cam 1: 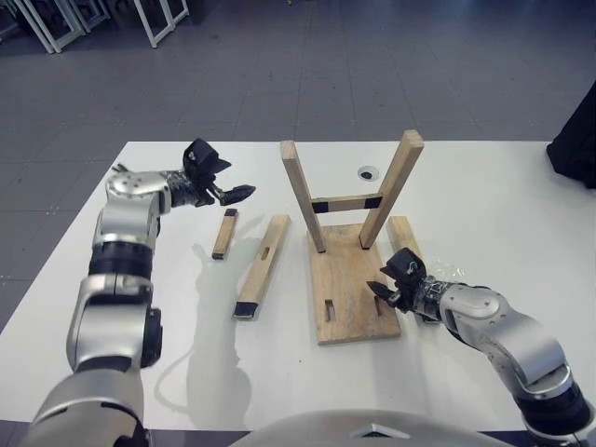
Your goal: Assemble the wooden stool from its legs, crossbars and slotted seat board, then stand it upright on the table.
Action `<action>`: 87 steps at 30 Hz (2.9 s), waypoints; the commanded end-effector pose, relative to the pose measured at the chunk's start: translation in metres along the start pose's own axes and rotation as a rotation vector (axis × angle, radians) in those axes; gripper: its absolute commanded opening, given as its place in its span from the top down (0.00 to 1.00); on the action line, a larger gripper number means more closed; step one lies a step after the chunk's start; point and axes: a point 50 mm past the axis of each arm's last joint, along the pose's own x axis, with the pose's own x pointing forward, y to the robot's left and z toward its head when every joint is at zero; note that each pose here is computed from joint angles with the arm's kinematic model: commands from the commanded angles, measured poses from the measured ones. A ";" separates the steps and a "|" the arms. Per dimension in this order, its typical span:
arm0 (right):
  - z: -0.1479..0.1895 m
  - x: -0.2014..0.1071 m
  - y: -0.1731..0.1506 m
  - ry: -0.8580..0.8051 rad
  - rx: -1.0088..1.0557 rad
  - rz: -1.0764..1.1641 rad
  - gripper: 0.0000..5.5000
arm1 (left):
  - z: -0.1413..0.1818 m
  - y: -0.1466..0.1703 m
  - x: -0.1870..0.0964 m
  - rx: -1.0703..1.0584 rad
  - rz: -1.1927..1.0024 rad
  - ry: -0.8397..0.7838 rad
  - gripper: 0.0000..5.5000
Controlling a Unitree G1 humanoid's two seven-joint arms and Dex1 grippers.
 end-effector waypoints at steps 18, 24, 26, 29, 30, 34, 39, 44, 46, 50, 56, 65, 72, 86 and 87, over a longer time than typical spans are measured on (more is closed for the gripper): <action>0.018 -0.008 -0.009 -0.069 0.002 -0.071 0.63 | -0.154 -0.086 -0.033 -0.565 0.385 0.410 0.33; 0.023 -0.010 -0.013 -0.056 -0.026 -0.037 0.63 | -0.174 -0.106 -0.038 -0.600 0.408 0.448 0.50; 0.023 -0.011 -0.014 -0.046 -0.037 -0.022 0.63 | -0.181 -0.116 -0.041 -0.607 0.410 0.462 0.55; 0.027 -0.013 -0.019 -0.045 -0.053 -0.018 0.63 | -0.189 -0.125 -0.046 -0.632 0.421 0.471 0.62; 0.029 -0.013 -0.021 -0.046 -0.056 -0.019 0.63 | -0.191 -0.127 -0.046 -0.642 0.423 0.475 0.65; 0.032 -0.013 -0.023 -0.049 -0.057 -0.020 0.63 | -0.198 -0.130 -0.047 -0.672 0.420 0.474 0.75; 0.038 -0.010 -0.025 -0.066 -0.056 -0.020 0.63 | -0.185 -0.123 -0.044 -0.641 0.454 0.343 0.76; 0.051 -0.012 -0.029 -0.141 0.016 -0.030 0.63 | -0.105 -0.104 -0.050 -0.466 0.658 -0.188 0.76; 0.059 -0.014 -0.034 -0.193 0.083 -0.025 0.63 | -0.061 -0.112 -0.055 -0.319 0.644 -0.367 0.76; 0.100 -0.026 -0.031 -0.455 0.306 0.190 0.63 | 0.041 -0.140 -0.061 -0.096 0.499 -0.717 0.76; 0.142 -0.039 -0.036 -0.639 0.463 0.481 0.63 | 0.080 -0.159 -0.053 0.006 0.266 -0.793 0.76; 0.167 -0.028 -0.036 -0.683 0.517 0.534 0.63 | 0.074 -0.176 -0.035 -0.017 0.086 -0.742 0.76; 0.180 -0.028 -0.042 -0.733 0.528 0.556 0.63 | 0.072 -0.183 -0.031 -0.021 0.034 -0.722 0.76; 0.188 -0.024 -0.050 -0.730 0.563 0.557 0.85 | 0.068 -0.190 -0.028 -0.030 0.012 -0.701 0.76; 0.188 -0.024 -0.050 -0.730 0.566 0.559 0.88 | 0.067 -0.190 -0.028 -0.030 0.013 -0.700 0.76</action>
